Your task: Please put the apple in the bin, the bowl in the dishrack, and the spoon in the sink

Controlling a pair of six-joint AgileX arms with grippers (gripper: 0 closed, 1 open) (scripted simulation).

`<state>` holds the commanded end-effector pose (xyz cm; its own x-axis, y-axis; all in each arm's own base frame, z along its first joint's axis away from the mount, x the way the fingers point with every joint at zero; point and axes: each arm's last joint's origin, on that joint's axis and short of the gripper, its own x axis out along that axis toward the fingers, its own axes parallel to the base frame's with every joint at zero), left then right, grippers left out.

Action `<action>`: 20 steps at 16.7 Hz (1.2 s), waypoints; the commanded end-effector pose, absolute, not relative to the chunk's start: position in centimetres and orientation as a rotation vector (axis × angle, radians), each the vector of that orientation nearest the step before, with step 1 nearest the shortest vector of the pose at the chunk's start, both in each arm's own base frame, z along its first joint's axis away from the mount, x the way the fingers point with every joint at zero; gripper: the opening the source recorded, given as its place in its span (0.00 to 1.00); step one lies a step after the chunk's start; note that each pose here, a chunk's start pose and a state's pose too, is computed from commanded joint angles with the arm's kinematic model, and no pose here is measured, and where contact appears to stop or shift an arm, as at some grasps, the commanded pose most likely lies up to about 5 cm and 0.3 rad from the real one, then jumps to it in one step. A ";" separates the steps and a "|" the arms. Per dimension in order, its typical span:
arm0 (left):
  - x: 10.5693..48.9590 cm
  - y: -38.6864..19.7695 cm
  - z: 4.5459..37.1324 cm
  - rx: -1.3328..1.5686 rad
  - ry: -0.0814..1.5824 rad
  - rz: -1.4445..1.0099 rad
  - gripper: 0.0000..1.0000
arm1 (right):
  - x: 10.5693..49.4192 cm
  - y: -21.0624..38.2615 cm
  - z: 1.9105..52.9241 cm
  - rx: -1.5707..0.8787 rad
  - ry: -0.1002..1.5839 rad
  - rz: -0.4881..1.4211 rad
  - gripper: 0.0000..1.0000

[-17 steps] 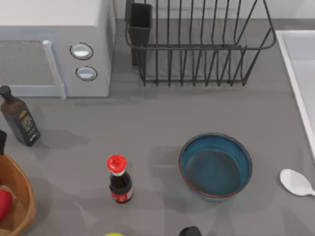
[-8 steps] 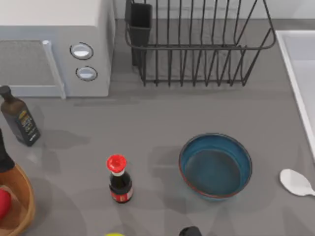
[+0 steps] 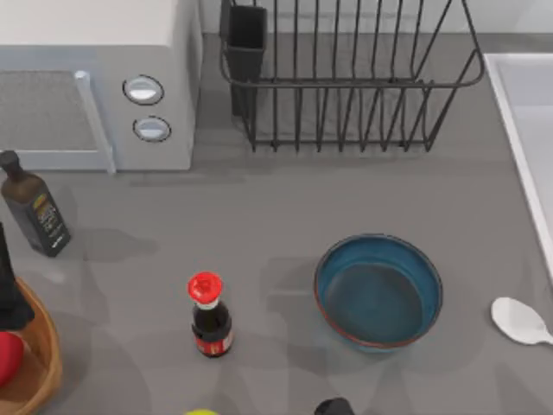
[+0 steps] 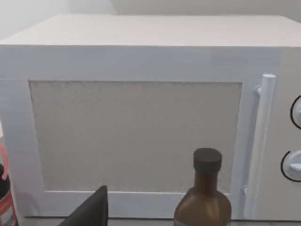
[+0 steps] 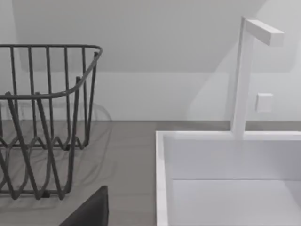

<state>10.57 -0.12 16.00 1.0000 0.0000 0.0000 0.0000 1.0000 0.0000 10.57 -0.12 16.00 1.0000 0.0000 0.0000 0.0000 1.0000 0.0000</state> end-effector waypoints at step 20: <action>10.6 -0.1 16.0 0.000 0.000 0.000 1.00 | 19.2 6.0 26.1 0.148 0.922 0.141 1.00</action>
<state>10.57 -0.12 16.00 1.0000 0.0000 0.0000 0.0000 1.0000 0.0000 19.18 5.99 26.13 0.5967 0.1844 -0.7810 -0.0580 0.9806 0.1873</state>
